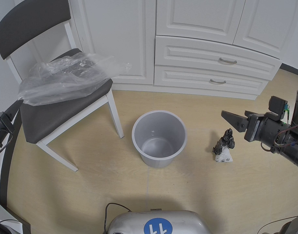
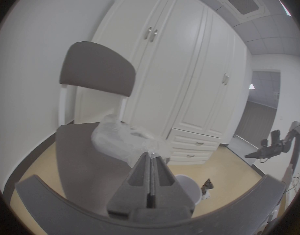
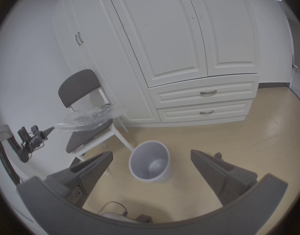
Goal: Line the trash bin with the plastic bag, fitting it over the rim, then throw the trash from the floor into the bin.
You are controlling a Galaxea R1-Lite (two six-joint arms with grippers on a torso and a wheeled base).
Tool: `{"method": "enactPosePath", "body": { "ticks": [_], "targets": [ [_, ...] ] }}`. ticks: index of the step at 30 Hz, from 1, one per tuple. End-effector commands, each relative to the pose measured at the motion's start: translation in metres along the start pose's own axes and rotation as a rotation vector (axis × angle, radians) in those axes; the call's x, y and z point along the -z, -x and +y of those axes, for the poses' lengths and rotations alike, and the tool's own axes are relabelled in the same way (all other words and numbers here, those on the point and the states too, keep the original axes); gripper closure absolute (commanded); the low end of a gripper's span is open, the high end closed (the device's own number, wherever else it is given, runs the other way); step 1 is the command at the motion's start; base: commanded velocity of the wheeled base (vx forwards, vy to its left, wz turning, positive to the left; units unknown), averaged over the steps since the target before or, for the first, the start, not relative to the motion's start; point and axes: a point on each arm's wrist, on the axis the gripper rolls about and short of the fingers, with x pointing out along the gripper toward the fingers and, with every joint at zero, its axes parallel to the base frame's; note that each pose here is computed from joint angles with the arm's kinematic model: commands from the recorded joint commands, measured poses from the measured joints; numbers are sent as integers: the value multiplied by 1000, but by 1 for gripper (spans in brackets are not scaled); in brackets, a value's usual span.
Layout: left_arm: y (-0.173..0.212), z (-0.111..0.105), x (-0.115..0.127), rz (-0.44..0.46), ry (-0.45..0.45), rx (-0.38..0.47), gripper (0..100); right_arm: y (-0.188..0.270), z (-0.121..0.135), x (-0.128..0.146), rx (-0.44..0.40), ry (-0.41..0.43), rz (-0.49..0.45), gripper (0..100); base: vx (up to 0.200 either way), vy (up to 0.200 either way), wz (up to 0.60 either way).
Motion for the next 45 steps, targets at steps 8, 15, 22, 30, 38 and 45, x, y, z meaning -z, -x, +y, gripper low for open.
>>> {"method": "enactPosePath", "body": {
  "ticks": [8, 15, 22, 30, 38, 45],
  "targets": [
    [4, -87, -27, -107, -25, 369, 100, -13, 35, 34, -138, -14, 17, 0, 0, 0, 0],
    [10, -109, -37, -127, -17, 483, 100, -15, 43, 41, -168, -3, 47, 0, 0, 0, 0],
    [27, -120, -45, -143, -28, 520, 100, -33, 49, 55, -144, 9, 92, 0, 0, 0, 0],
    [52, -131, -50, -113, -47, 602, 100, -26, 58, 54, -178, 3, 88, 0, 0, 0, 0],
    [54, -135, -50, -112, -37, 633, 100, -27, 64, 61, -200, 9, 115, 0, 0, 0, 0],
    [56, -140, -49, -111, -24, 679, 100, -29, 69, 73, -211, 24, 159, 0, 0, 0, 0]
  ]
}}
